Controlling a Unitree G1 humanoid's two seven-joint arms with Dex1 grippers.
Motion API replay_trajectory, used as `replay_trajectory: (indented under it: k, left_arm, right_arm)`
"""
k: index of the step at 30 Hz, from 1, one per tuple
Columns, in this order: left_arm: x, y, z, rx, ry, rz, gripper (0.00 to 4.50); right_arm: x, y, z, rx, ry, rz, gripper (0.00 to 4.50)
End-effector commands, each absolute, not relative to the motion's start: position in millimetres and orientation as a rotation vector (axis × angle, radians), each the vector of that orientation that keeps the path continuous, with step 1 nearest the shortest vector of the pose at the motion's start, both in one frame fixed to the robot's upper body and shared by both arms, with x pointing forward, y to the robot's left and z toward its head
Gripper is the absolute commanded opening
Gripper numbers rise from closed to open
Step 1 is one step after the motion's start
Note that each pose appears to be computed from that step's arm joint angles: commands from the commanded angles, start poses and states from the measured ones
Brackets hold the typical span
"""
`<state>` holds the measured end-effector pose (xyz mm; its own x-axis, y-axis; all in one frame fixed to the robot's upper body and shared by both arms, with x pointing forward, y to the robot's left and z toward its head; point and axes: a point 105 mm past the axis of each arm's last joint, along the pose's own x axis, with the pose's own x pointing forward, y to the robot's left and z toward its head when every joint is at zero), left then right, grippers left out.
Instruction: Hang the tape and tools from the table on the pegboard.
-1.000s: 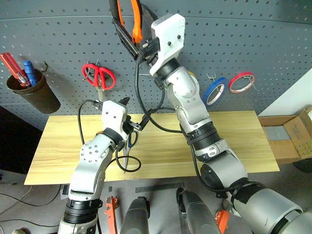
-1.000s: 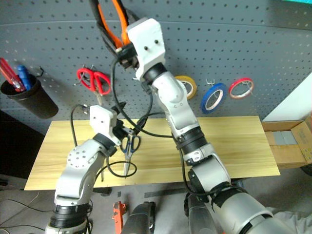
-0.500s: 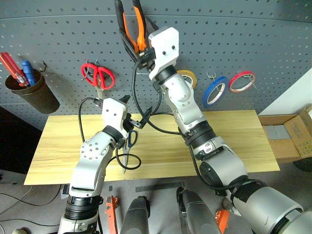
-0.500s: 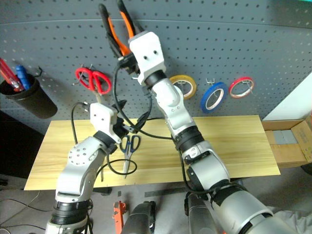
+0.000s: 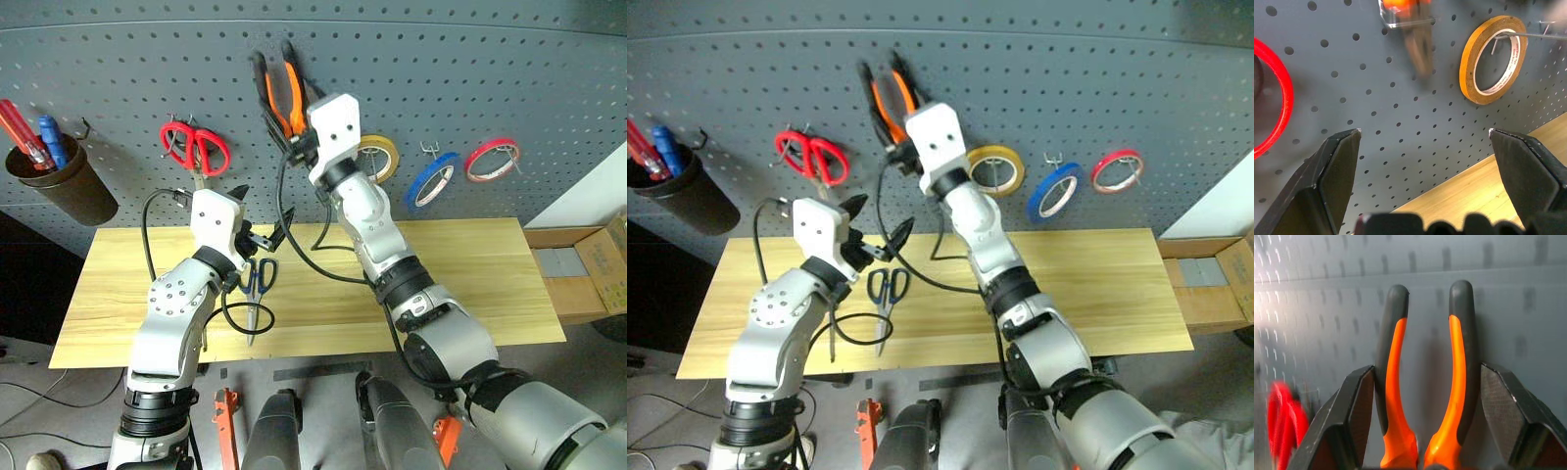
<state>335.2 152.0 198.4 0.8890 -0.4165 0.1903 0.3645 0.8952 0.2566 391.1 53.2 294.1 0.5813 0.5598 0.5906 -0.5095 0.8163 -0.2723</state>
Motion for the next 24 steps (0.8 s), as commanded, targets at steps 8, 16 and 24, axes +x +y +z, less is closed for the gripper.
replay_trajectory:
  k: [8,16,24]
  left_arm:
    - [334,149,205,0.209,-0.282,-0.414,4.50]
    - [337,148,204,0.208,-0.288,-0.412,4.50]
    - [334,147,194,0.199,-0.273,-0.382,4.50]
  right_arm:
    - [393,42,297,-0.089,-0.699,0.615,3.41]
    - [394,22,301,-0.124,-0.721,0.582,4.47]
    - [382,-14,298,-0.166,-0.707,0.602,4.47]
